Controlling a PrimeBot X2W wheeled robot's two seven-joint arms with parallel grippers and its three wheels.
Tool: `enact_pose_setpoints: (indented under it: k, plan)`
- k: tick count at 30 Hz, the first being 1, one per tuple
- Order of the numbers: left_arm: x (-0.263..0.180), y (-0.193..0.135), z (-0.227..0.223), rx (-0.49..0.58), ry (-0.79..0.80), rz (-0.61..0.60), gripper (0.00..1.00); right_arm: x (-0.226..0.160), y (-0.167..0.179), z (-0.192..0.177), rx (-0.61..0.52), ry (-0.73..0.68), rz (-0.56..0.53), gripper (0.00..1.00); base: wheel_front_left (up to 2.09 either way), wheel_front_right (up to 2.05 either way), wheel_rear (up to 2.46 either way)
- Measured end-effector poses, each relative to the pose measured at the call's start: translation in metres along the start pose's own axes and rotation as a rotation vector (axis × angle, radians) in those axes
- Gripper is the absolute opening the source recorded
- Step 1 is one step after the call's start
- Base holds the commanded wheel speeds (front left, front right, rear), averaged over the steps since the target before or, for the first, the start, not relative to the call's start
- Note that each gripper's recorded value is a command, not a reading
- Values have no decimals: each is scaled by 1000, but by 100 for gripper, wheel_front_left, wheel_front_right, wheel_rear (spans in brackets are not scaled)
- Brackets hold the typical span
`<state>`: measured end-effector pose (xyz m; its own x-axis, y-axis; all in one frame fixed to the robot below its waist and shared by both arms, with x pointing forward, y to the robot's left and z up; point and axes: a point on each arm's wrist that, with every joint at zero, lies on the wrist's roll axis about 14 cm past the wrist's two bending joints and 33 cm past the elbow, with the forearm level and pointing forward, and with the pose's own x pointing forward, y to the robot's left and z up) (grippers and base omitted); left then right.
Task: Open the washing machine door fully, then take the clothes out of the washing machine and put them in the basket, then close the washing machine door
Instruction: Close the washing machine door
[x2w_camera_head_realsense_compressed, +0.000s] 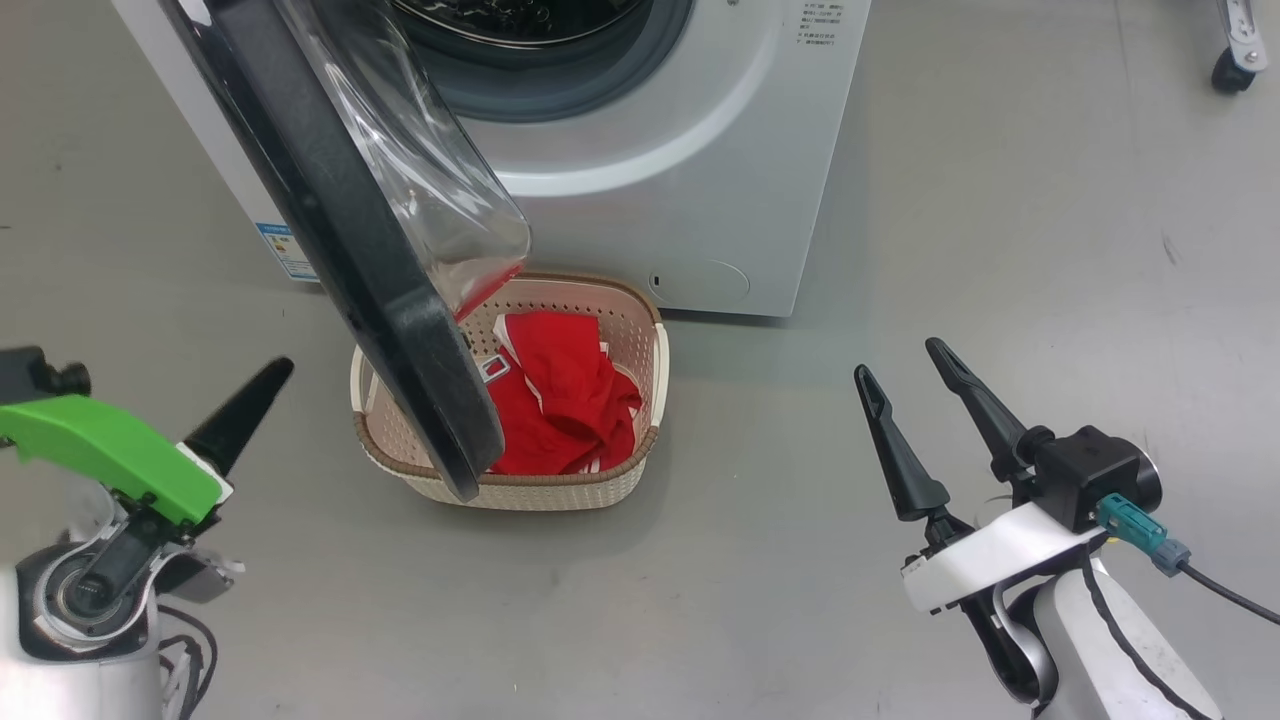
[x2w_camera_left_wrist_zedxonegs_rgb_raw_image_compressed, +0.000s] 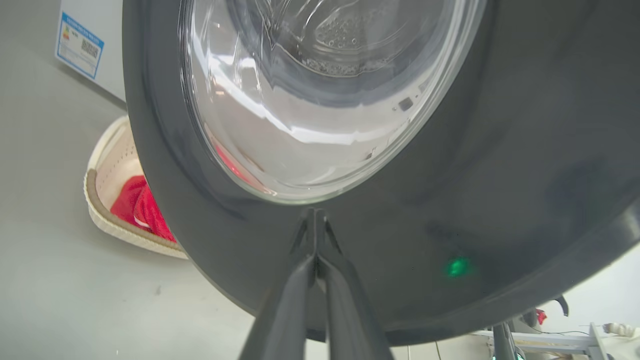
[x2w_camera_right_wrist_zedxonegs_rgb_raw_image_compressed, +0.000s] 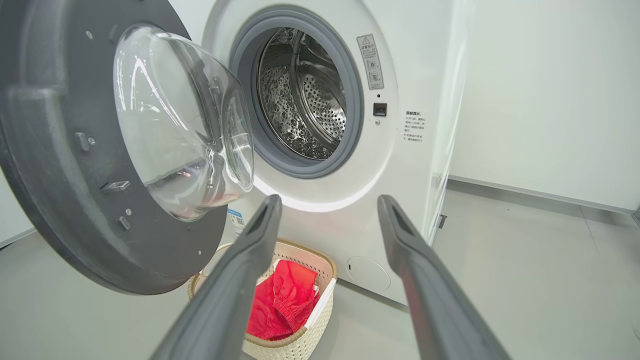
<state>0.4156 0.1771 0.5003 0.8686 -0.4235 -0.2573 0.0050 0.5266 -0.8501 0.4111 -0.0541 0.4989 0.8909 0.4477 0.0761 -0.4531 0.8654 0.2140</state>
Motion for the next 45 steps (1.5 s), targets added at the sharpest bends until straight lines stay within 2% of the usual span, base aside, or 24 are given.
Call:
enact_pose_setpoints:
  k: [4, 8, 9, 11, 20, 23, 29, 30, 31, 32, 33, 34, 45]
  plan:
    - [-5, -17, 20, 208, -98, 14, 0, 0, -3, 3, -1, -9, -9, 100, 0, 0, 0]
    - [-14, -12, 16, 415, -130, 80, 0, 0, -6, 7, -5, -20, -18, 100, 0, 0, 0]
    - [-14, -12, 16, 415, -130, 80, 0, 0, -6, 7, -5, -20, -18, 100, 0, 0, 0]
    - [-19, -5, 15, 490, -154, 111, 0, 0, -8, 8, -6, -23, -23, 100, 0, 0, 0]
    - [-28, 4, -3, 600, -264, 124, 0, -3, -11, 11, -8, -31, -37, 100, 0, 0, 0]
    - [-30, 3, -9, 666, -284, 115, 0, -5, -11, 10, -6, -26, -39, 100, 0, 0, 0]
    - [-40, 6, 0, 715, -400, 122, 0, -6, -9, 11, -6, -30, -37, 100, 0, 0, 0]
    - [-42, 4, 2, 721, -421, 117, 9, -6, -9, 11, -7, -31, -37, 100, 0, 0, 0]
    - [-43, 3, 3, 722, -441, 112, 24, -6, -8, 12, -7, -32, -37, 100, 0, 0, 0]
    - [-44, 2, 3, 720, -457, 109, 45, -6, -8, 12, -6, -34, -36, 100, 0, 0, 0]
    - [-45, 3, 2, 722, -465, 109, 80, -6, -8, 13, -6, -35, -37, 100, 0, 0, 0]
    - [-45, 4, 1, 731, -468, 111, 100, -7, -7, 13, -7, -36, -36, 100, 0, 0, 0]
    - [-46, 16, -23, 743, -437, 116, 100, -13, -5, 14, -6, -38, -40, 100, 0, 0, 0]
